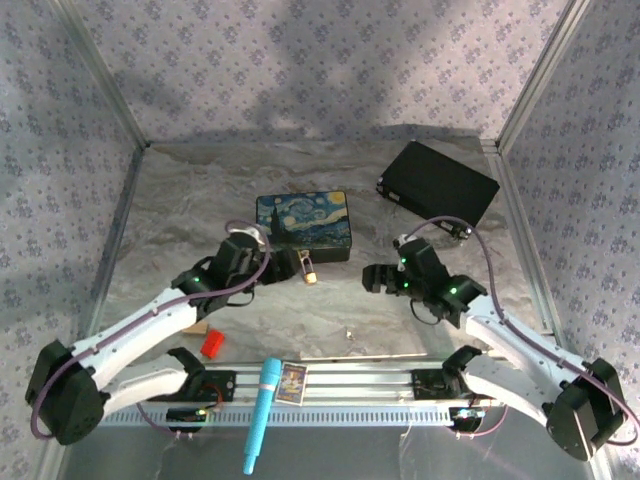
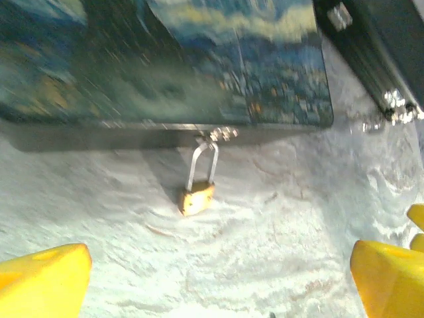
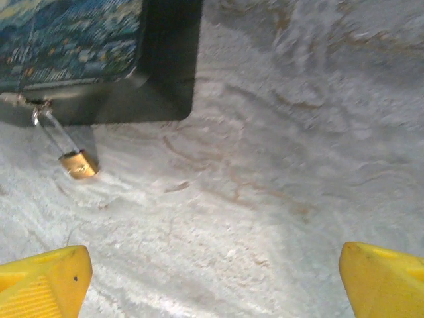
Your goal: Unlock the padlock with the key
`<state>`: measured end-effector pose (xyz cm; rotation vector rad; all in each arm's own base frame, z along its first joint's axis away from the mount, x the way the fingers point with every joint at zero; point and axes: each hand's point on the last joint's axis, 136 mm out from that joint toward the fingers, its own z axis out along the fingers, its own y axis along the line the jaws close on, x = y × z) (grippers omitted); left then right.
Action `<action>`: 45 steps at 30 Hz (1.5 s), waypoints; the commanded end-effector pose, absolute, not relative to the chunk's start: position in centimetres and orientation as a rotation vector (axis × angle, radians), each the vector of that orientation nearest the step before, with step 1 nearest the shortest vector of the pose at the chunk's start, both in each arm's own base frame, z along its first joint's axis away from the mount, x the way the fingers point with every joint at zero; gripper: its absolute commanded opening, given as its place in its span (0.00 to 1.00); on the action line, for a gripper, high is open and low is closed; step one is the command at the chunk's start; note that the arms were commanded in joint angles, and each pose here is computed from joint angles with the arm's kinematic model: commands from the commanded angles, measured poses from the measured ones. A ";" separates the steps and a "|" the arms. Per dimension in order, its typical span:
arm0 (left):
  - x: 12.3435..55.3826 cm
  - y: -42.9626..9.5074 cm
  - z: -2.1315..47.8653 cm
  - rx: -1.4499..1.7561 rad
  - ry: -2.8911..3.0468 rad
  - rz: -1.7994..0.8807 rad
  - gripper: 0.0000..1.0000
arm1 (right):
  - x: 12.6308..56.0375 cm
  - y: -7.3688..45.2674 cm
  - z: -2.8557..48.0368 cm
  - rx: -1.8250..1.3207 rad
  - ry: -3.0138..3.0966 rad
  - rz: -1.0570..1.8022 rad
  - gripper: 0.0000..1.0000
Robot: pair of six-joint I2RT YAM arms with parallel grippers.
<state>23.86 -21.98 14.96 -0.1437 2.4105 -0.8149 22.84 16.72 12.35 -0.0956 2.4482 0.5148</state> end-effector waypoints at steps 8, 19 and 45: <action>21.6 -25.3 12.9 -0.163 2.512 -0.816 1.00 | 17.7 20.3 8.4 -0.178 2.602 0.384 0.79; 20.9 -25.4 11.6 -0.184 2.531 -0.811 1.00 | 14.1 24.3 5.2 -0.300 2.702 0.425 0.53; 20.9 -24.9 10.2 -0.224 2.546 -0.760 1.00 | 10.6 25.2 0.9 -0.354 2.822 0.241 0.26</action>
